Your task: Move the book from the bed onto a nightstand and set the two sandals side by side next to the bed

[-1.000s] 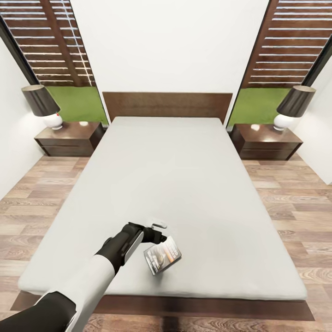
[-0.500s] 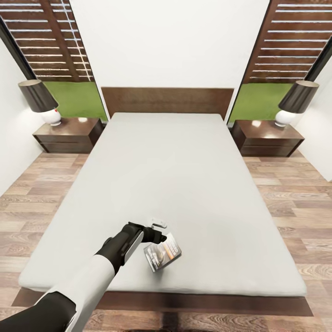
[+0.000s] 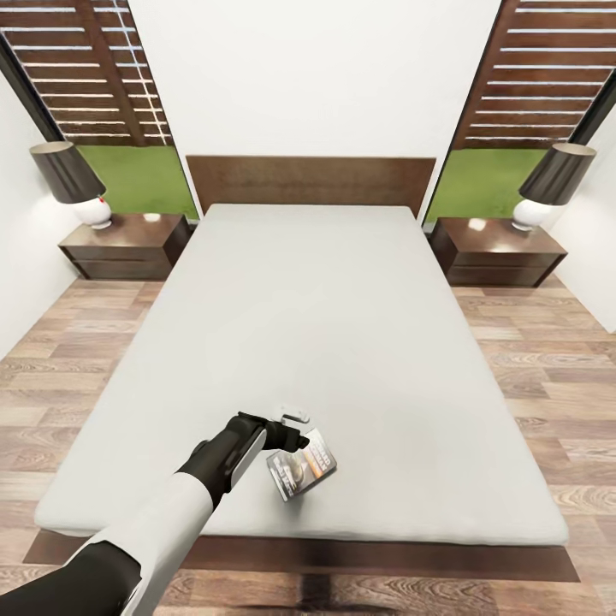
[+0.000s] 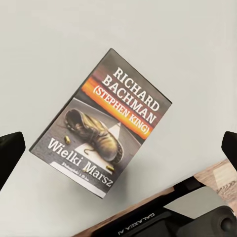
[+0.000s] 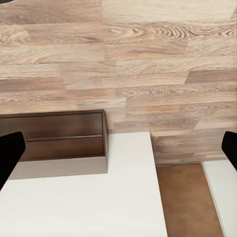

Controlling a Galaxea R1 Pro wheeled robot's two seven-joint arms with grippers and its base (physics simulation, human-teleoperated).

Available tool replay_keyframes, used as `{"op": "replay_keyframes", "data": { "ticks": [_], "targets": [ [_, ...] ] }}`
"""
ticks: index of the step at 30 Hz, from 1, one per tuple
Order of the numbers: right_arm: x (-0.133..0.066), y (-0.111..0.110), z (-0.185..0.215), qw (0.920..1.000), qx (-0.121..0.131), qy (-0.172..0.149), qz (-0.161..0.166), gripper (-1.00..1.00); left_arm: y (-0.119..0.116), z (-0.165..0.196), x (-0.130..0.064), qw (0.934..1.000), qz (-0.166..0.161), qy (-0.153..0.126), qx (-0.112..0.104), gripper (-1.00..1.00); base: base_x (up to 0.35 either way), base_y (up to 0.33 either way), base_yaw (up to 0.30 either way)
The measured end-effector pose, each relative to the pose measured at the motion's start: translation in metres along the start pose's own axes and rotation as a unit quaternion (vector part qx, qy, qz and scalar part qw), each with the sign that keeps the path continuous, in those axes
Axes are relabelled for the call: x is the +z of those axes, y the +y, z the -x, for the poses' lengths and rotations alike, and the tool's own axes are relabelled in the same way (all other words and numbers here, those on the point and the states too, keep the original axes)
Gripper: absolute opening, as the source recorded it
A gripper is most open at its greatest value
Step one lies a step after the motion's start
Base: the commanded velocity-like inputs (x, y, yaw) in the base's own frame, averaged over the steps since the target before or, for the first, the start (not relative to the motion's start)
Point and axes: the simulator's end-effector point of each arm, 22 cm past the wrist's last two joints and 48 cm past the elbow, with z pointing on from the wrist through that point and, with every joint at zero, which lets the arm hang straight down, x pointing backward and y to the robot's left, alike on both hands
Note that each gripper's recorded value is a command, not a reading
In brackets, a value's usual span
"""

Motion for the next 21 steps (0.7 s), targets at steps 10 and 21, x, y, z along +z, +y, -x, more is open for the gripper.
{"op": "replay_keyframes", "data": {
  "ticks": [10, 21],
  "targets": [
    [-0.0001, 0.0, -0.0002, 1.0, 0.0, 0.0, 0.0, 1.0, 0.0003, -0.0005, 0.0006, 1.0, 0.0, 0.0, 0.0, 1.0, 0.0, 0.0, 0.0],
    [-0.0004, -0.0001, -0.0013, 1.0, -0.001, 0.001, 0.0, 1.0, 0.0003, -0.0024, 0.002, 1.0, 0.0, 0.002, -0.001, 1.0, 0.0, 0.0, 0.0]
  ]
}}
